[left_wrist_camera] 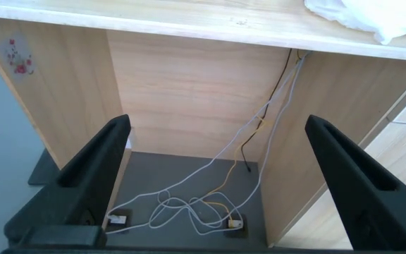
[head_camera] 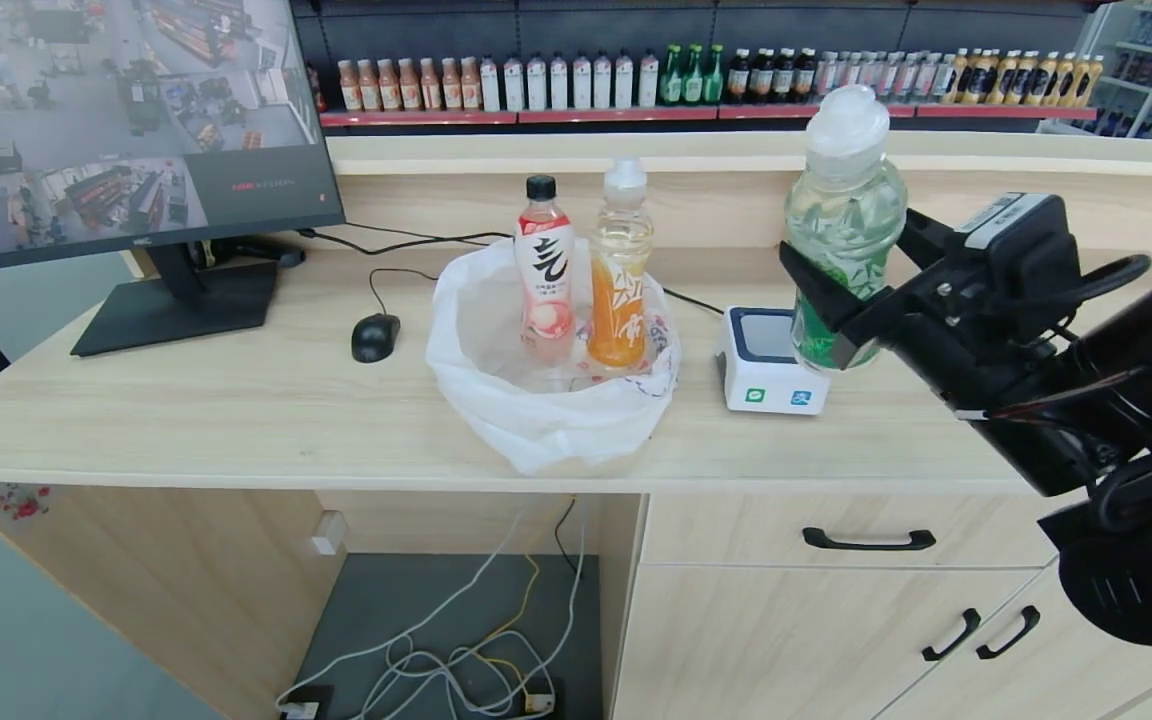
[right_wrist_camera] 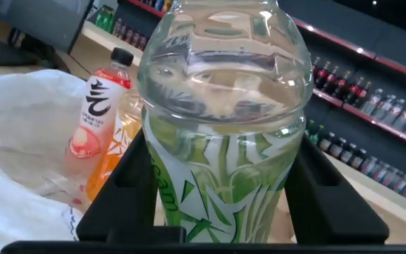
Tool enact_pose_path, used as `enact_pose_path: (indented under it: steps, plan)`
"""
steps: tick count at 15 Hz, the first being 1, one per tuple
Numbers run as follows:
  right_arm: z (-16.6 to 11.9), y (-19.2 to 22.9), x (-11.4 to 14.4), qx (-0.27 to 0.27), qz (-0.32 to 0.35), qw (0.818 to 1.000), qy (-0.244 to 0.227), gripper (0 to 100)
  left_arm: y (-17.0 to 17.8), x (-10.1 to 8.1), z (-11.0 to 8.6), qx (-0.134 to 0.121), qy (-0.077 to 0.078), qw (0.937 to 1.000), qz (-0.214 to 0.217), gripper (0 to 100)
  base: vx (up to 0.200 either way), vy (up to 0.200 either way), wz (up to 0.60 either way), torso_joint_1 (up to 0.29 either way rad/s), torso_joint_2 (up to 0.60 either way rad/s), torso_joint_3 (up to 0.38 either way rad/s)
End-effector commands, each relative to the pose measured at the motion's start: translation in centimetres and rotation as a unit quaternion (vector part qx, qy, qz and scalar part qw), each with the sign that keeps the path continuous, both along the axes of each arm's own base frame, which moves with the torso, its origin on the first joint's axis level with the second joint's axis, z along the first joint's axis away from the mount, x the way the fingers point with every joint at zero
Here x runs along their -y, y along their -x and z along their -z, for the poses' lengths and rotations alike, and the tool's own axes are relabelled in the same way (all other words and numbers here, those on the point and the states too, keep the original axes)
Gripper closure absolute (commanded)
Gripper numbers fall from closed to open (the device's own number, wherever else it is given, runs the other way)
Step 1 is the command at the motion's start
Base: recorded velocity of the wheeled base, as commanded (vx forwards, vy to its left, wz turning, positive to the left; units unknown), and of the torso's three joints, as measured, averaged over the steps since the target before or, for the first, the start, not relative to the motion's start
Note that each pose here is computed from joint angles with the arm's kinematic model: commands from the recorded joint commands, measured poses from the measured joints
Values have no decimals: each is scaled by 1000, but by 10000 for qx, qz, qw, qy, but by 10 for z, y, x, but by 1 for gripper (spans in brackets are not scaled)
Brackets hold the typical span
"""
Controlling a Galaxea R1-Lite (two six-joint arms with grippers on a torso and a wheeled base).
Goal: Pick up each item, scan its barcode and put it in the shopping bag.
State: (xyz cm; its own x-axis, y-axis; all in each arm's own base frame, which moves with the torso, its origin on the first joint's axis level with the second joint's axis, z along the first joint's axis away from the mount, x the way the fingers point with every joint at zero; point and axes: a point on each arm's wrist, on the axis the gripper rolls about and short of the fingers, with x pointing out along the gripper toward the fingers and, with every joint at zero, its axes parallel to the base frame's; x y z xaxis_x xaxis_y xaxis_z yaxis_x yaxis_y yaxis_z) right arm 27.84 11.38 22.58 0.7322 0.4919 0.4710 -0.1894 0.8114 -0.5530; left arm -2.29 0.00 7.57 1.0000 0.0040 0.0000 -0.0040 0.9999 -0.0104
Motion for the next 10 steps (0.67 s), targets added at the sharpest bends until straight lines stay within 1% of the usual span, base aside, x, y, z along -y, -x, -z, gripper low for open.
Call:
enact_pose_path:
  steps: [1, 3, 7, 9, 10]
  plan:
    - [7, -12, 0, 104, 61, 9994, 333, 100, 0, 0, 0, 0, 2, 10000, -3, 0, 0, 0, 0, 0, 0, 0]
    - [5, -23, -5, 379, 87, 9977, 560, 100, 0, 0, 0, -8, 2, 10000, -3, 0, 0, 0, 0, 0, 0, 0]
    - [6, -49, -14, 697, 203, 9945, 757, 100, 0, 0, 0, 0, 2, 10000, -3, 0, 0, 0, 0, 0, 0, 0]
    - [8, -56, -18, 1023, 249, 9880, 1130, 100, 0, 0, 0, 0, 2, 10000, -3, 0, 0, 0, 0, 0, 0, 0]
    - [10, -58, -19, 1053, 211, 9867, 1218, 100, 0, 0, 0, -8, 9, 10000, -3, 0, 0, 0, 0, 0, 0, 0]
